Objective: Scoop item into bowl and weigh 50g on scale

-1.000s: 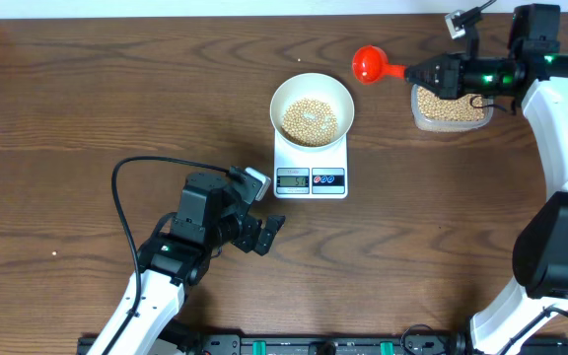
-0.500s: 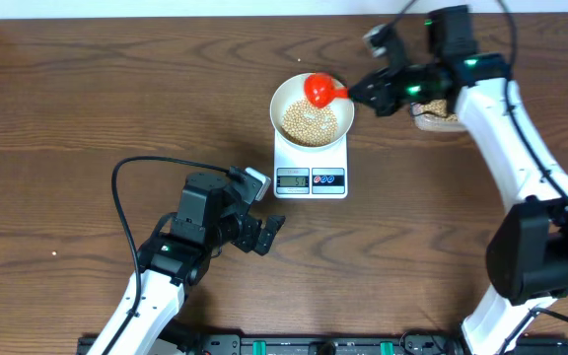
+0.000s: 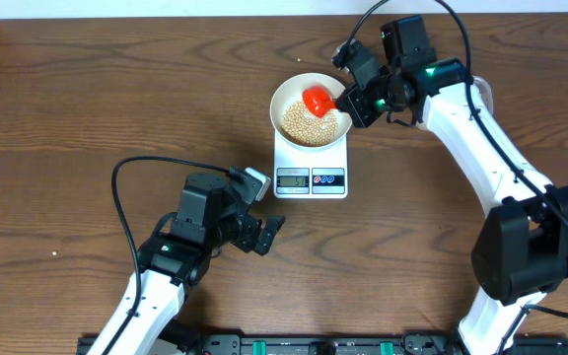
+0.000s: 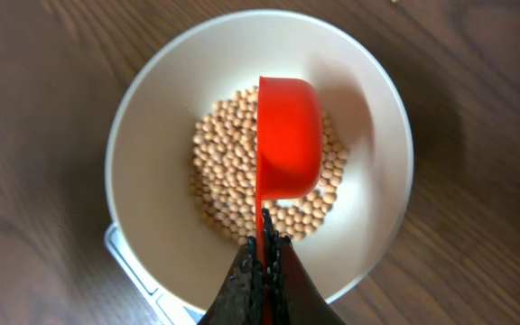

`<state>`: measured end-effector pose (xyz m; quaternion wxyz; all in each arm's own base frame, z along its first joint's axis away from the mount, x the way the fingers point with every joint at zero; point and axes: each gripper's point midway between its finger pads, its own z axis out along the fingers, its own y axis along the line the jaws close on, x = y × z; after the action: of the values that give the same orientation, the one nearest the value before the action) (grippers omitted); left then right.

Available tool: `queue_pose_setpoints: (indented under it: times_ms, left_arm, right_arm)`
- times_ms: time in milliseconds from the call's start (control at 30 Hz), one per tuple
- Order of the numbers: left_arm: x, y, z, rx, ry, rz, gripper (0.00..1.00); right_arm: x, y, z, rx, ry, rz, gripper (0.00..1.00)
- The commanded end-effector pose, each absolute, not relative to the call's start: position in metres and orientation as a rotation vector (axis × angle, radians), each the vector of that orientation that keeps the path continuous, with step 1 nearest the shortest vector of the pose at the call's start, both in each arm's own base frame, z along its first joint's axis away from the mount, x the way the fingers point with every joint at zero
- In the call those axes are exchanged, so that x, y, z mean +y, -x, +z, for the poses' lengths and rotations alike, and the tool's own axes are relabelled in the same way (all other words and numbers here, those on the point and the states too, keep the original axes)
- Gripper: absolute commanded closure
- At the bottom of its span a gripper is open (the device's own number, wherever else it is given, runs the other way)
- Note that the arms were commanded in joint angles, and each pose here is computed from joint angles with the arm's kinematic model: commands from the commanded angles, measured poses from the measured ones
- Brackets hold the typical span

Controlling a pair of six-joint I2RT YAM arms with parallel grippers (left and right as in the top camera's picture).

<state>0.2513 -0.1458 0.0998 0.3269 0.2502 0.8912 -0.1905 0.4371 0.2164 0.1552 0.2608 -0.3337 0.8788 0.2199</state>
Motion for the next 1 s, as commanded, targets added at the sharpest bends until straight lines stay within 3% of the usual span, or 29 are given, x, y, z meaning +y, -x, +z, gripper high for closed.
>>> queue_pose_setpoints:
  times_ms: [0, 967]
  left_arm:
    - [-0.146, -0.252, 0.1, 2.338, -0.643, -0.504, 0.0]
    - [-0.146, -0.252, 0.1, 2.338, -0.643, -0.504, 0.0]
  right_arm:
    - [0.215, -0.446, 0.142, 2.386, 0.943, 0.538, 0.99]
    - [0.238, -0.426, 0.118, 2.408, 1.103, 0.496, 0.99]
